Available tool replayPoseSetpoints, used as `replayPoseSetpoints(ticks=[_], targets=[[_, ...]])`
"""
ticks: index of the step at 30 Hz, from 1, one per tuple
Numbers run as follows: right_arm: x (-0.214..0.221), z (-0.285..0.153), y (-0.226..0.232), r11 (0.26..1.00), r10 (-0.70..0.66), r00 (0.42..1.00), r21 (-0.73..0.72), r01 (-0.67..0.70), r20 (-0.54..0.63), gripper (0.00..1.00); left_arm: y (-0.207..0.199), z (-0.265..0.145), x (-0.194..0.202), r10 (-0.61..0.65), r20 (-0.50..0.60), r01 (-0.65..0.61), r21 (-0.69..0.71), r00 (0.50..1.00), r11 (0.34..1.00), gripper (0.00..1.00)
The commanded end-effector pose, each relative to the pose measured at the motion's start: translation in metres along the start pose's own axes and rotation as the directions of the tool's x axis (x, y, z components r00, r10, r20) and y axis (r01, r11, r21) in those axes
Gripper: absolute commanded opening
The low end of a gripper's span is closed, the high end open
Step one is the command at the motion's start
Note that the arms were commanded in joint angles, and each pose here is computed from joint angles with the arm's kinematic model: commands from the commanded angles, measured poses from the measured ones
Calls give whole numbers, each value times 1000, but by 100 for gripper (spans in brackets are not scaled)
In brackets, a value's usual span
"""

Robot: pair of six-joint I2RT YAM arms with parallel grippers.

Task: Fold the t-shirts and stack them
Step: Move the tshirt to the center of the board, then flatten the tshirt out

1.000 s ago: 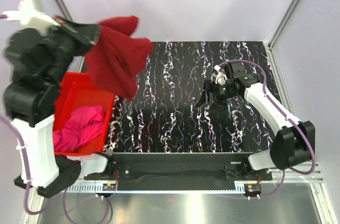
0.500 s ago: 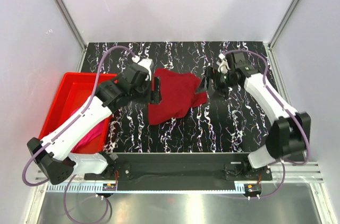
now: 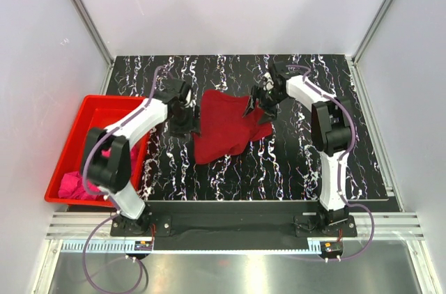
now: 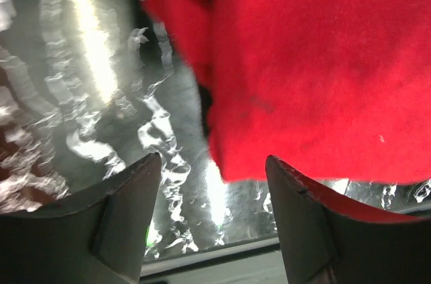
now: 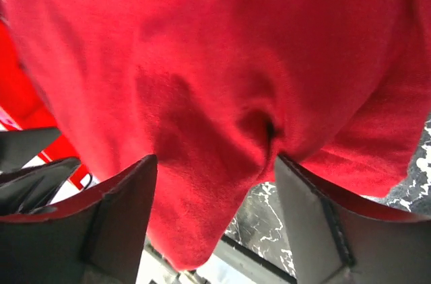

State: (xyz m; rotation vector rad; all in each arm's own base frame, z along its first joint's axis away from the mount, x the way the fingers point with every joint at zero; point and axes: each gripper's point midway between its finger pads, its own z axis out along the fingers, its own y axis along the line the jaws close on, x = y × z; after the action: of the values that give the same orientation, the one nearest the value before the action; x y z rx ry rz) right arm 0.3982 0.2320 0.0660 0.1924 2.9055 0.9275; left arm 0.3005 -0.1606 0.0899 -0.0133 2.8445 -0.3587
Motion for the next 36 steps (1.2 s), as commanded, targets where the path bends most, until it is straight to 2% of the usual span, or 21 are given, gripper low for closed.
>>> replayPoseSetpoints(ticks=[1,2,3,5,6,8,9,10,13,16,20,24,25,26,27,28,30,33,34,35,36], targets=[[6,-4,9,1000,1,1000,5,-1,-8,75,-34,13,-10,46,2,-46,184,999,982,66],[7,-1,10,1000,13,1000,-3,-13,-17,75,-37,17,-8,47,-8,-44,199,999,979,64],[8,0,15,1000,17,1000,-20,-17,-24,71,-42,17,-7,46,-20,-40,232,999,972,55],[3,3,26,997,18,1000,-72,-20,-23,54,-45,17,-11,35,-6,-32,250,999,968,39],[-1,3,33,995,8,1000,-95,-10,-12,47,-41,16,-16,28,13,-30,226,1000,974,25],[-12,1,43,992,8,1000,-124,-5,17,17,-38,13,-25,20,37,-28,220,999,975,14],[-19,1,50,989,-8,999,-150,14,37,3,-38,10,-35,19,56,-30,214,998,976,0],[-24,-3,57,986,-15,999,-163,23,50,0,-32,10,-32,21,31,-26,177,999,984,0],[-29,-13,61,991,-49,996,-119,58,81,0,-18,-11,-53,40,108,-47,65,993,997,0],[-19,-49,64,990,-137,981,-18,140,136,0,-11,-63,-79,61,262,-57,-23,963,998,0],[14,-147,76,963,-269,915,87,255,299,0,-18,-155,-95,54,466,-53,-16,883,998,0],[76,-223,95,925,-369,830,80,371,417,0,-36,-273,-80,33,712,-108,60,701,992,0],[98,-245,97,921,-368,807,65,383,463,0,-37,-290,-72,17,739,-111,78,673,991,0],[112,-249,97,919,-366,805,44,392,467,0,-39,-307,-68,-2,766,-121,104,643,987,0],[128,-240,91,919,-357,825,4,395,437,0,-38,-332,-60,-34,810,-132,136,586,982,0],[144,-251,93,915,-342,817,-34,403,465,0,-39,-340,-58,-45,824,-140,149,565,979,0],[163,-249,92,907,-333,835,-92,410,439,0,-42,-348,-55,-36,838,-176,155,544,972,0],[186,-254,96,882,-331,834,-169,439,442,0,-43,-328,-64,35,819,-202,100,573,974,0],[192,-248,90,893,-302,852,-186,410,427,0,-46,-323,-72,53,823,-218,87,566,972,0],[190,-242,86,901,-296,860,-176,396,417,0,-48,-297,-86,92,792,-218,53,603,975,0],[185,-234,73,931,-269,876,-125,343,399,0,-48,-290,-95,132,779,-225,13,613,974,0]])
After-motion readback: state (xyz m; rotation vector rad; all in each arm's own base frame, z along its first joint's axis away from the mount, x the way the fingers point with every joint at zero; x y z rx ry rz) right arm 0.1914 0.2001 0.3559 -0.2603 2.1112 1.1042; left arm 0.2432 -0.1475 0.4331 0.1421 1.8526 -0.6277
